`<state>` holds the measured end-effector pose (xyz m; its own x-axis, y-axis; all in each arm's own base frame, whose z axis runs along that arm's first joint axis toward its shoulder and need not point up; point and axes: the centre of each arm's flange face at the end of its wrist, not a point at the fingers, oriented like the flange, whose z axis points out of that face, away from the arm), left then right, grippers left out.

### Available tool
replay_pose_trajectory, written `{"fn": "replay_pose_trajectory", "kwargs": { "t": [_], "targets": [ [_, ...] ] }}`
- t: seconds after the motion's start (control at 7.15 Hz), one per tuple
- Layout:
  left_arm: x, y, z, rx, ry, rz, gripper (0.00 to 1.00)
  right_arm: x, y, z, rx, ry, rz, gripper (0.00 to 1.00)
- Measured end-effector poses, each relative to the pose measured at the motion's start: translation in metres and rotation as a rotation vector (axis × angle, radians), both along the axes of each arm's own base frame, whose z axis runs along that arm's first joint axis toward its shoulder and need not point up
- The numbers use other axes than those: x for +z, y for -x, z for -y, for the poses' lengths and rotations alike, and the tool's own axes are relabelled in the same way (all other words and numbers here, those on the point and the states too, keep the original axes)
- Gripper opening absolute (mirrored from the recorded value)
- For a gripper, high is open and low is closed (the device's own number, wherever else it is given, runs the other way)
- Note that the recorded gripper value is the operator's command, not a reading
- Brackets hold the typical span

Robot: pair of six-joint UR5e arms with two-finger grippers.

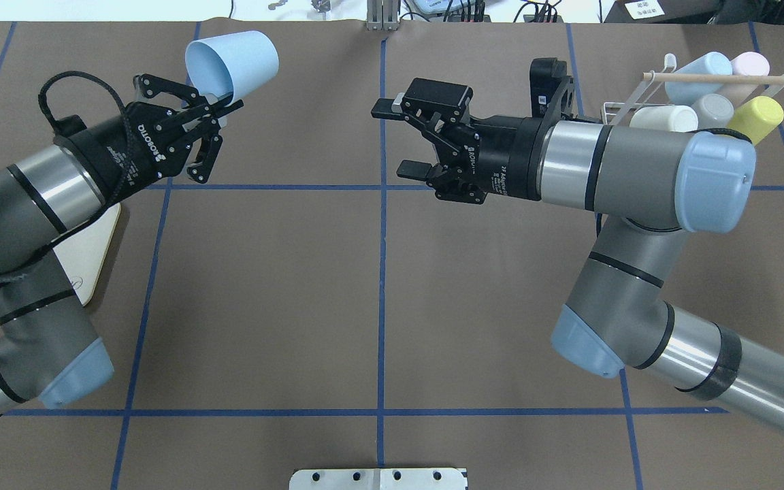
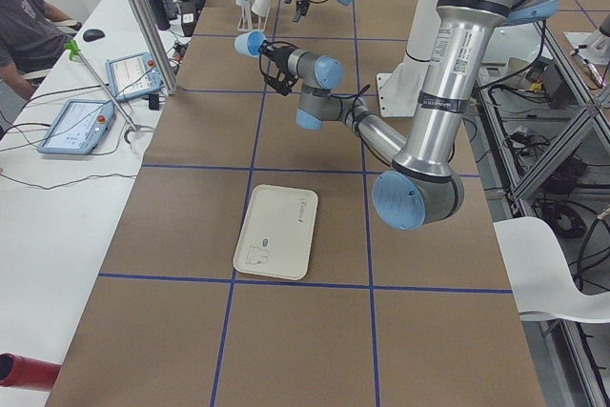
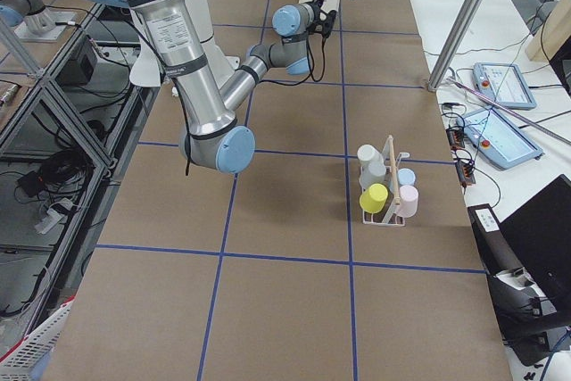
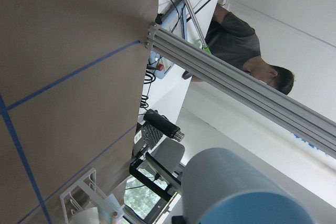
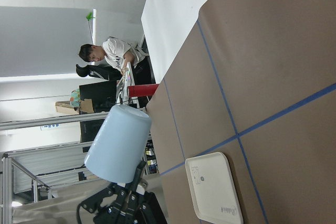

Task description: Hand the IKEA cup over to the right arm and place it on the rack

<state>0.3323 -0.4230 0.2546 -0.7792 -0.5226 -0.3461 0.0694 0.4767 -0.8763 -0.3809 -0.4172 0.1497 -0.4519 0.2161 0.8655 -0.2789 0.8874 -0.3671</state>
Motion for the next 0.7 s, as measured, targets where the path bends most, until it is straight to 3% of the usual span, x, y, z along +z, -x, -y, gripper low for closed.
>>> {"fn": "replay_pose_trajectory", "kwargs": {
  "t": [0.28, 0.7],
  "targets": [
    [-0.004, -0.019, -0.018, -0.01, 0.012, -0.035, 0.0, 0.004, 0.009, 0.0, 0.042, 0.021, 0.011, 1.0],
    [-0.021, -0.041, -0.035, 0.002, 0.009, -0.073, 0.0, 0.011, 0.024, -0.001, 0.044, 0.03, 0.012, 1.0]
  ]
}}
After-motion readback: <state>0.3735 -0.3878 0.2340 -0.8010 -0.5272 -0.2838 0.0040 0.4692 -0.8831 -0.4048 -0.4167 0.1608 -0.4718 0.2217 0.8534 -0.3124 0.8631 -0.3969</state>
